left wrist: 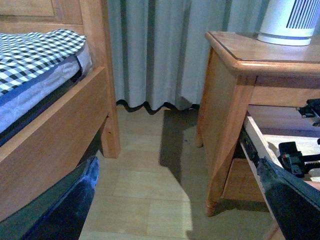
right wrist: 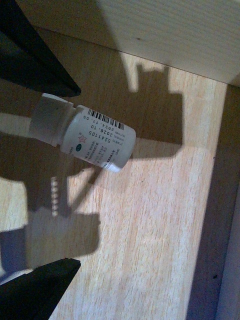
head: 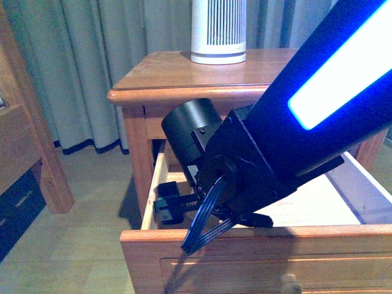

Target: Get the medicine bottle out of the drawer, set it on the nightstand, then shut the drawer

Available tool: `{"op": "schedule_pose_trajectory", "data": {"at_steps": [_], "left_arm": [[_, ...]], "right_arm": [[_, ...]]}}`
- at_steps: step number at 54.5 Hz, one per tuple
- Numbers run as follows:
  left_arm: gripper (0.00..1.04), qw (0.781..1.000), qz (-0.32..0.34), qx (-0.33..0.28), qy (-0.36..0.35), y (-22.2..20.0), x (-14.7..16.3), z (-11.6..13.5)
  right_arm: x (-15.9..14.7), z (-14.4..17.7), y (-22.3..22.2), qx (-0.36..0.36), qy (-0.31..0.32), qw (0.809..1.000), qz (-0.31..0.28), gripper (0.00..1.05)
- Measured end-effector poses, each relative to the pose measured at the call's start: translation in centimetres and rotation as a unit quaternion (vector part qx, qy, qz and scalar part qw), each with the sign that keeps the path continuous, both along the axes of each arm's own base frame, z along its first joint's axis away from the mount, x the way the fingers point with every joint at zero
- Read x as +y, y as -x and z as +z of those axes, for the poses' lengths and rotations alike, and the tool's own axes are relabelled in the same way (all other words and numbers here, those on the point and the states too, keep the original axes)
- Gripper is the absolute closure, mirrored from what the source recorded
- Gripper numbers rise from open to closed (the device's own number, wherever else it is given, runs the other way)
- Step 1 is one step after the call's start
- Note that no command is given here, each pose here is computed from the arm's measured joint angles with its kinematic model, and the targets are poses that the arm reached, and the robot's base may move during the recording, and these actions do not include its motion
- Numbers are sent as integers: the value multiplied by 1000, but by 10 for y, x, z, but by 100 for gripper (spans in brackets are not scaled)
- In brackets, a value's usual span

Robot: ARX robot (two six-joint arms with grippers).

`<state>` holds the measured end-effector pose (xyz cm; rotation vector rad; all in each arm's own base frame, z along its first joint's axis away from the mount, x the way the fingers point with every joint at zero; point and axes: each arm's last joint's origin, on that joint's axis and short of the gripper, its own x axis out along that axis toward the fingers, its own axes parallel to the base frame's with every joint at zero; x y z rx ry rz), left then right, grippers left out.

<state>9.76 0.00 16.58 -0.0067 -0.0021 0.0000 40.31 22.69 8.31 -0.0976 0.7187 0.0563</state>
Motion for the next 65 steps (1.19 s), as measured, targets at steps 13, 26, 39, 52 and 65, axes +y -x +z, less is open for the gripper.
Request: {"op": "schedule_pose_trajectory", "data": {"at_steps": [13, 26, 39, 52, 65], "left_arm": [[7, 1000, 0, 0, 0, 0, 0, 0], [7, 1000, 0, 0, 0, 0, 0, 0], [7, 1000, 0, 0, 0, 0, 0, 0], [7, 1000, 0, 0, 0, 0, 0, 0], [7, 1000, 0, 0, 0, 0, 0, 0]], "right_arm": [[4, -4, -9, 5, -4, 1000, 9, 7], [7, -5, -14, 19, -13, 1000, 17, 32], [6, -8, -14, 24, -22, 999, 19, 72], [-2, 2, 2, 22, -40, 998, 50, 75], [-28, 46, 26, -5, -88, 994, 61, 75]]}}
